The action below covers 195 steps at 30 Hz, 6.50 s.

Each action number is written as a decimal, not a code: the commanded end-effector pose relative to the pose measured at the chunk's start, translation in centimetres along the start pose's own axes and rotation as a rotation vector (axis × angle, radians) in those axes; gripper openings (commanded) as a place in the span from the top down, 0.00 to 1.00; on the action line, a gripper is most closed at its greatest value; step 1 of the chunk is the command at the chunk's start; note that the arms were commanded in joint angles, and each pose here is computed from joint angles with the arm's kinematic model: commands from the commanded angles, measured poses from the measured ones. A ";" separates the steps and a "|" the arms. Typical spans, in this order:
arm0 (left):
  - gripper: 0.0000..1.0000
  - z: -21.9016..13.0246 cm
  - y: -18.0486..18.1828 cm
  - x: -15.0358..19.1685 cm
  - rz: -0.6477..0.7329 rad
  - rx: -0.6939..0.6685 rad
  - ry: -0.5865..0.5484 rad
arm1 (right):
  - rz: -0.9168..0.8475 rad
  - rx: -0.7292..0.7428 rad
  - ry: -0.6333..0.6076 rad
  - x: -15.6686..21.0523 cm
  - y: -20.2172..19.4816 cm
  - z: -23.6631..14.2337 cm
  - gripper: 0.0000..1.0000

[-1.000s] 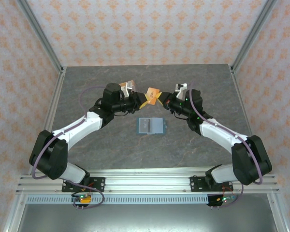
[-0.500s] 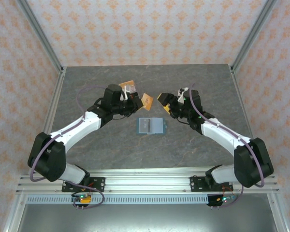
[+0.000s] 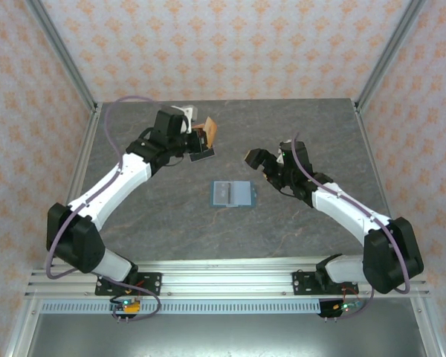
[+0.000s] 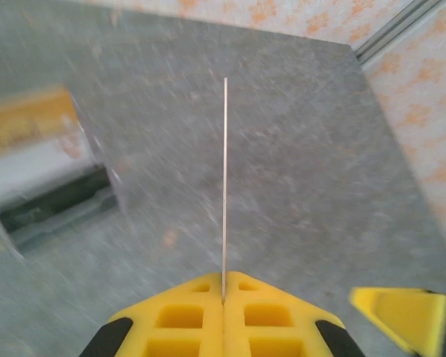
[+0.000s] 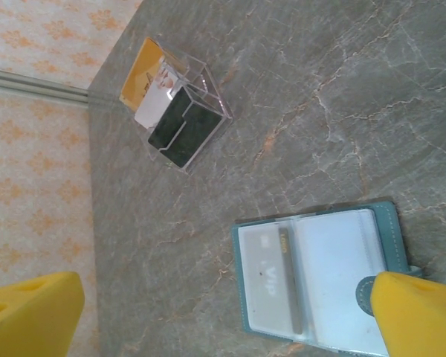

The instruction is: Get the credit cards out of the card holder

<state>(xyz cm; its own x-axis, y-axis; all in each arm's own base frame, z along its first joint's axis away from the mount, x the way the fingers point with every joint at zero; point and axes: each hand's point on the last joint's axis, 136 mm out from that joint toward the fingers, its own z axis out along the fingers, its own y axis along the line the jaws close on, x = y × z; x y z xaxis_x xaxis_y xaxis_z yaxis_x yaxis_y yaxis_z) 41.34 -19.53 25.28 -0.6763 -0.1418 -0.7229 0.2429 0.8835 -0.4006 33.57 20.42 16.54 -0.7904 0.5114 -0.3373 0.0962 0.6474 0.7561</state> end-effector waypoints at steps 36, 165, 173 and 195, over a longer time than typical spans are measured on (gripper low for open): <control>1.00 10.5 13.1 -1.6 0.965 0.090 0.305 | 0.044 0.044 0.024 -2.1 0.9 4.0 0.01; 0.81 6.7 0.3 20.7 -0.424 -0.069 0.539 | -0.438 0.658 0.366 10.8 -8.8 9.7 0.73; 0.83 7.6 0.6 22.3 -0.440 -0.099 0.560 | -0.412 0.638 0.360 10.7 -8.6 9.7 0.75; 0.82 8.8 -0.8 23.7 -0.444 -0.033 0.637 | -0.368 0.578 0.349 10.2 -7.3 9.4 0.74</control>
<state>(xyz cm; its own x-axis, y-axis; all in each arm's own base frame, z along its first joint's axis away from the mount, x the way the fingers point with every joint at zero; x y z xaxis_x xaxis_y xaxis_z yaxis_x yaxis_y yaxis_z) 30.95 -26.43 3.05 -0.9733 -0.2278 -0.0282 -0.1795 0.8318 -0.5252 31.30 27.03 2.55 -0.9618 0.0426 -0.2703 -0.0080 0.9830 0.1833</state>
